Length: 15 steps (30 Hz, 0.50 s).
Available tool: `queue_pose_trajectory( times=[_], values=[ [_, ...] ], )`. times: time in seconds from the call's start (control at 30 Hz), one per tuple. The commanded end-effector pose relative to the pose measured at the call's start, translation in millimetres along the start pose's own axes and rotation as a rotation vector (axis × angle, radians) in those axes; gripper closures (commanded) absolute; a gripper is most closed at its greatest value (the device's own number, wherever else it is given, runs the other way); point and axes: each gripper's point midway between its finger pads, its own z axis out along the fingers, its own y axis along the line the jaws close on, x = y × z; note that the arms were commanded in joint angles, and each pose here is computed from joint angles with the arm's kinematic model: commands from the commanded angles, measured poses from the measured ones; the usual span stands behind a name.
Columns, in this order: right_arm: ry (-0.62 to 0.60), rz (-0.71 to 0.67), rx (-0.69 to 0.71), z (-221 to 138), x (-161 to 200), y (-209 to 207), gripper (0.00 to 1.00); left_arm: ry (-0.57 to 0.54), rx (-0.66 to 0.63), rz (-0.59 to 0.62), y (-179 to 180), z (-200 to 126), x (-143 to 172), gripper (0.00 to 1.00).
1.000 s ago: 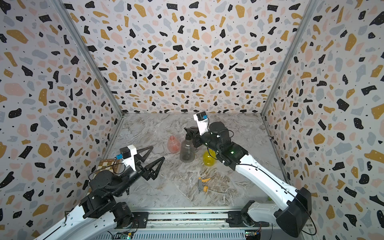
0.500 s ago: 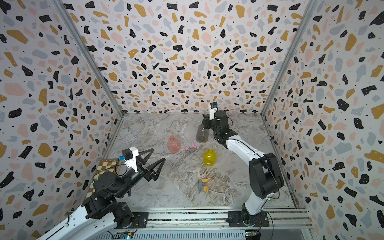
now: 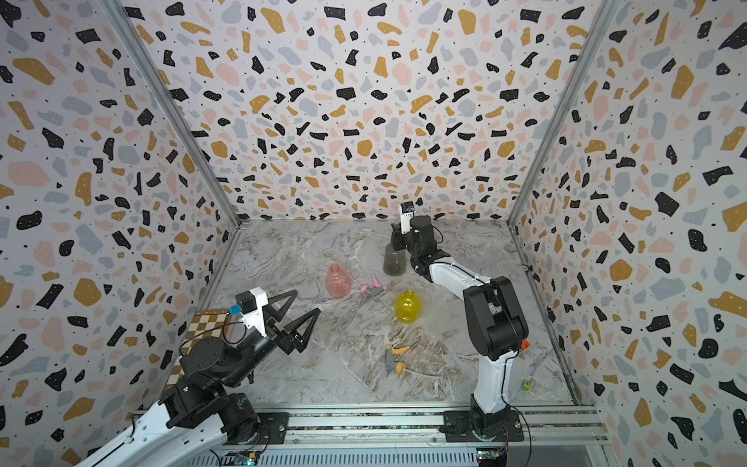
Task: Attach spray nozzles to spray bottles
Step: Place the spray bottle at the center of the board.
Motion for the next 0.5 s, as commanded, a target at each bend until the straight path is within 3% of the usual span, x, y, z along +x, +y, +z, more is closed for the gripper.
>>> queue_pose_trajectory(
  times=[0.0, 0.17, 0.47],
  values=[
    [-0.041, -0.009, -0.011, -7, -16, 8, 0.63, -0.035, 0.002, 0.007, 0, 1, -7, 0.01],
    [-0.044, -0.002, -0.02, -11, -20, 14, 0.47, -0.033, 0.009, 0.003, -2, 0, -7, 0.01],
    [-0.105, 0.031, -0.018, -39, -60, 19, 0.34, -0.032, 0.006, -0.01, -1, 0, -7, 0.01]
  ],
)
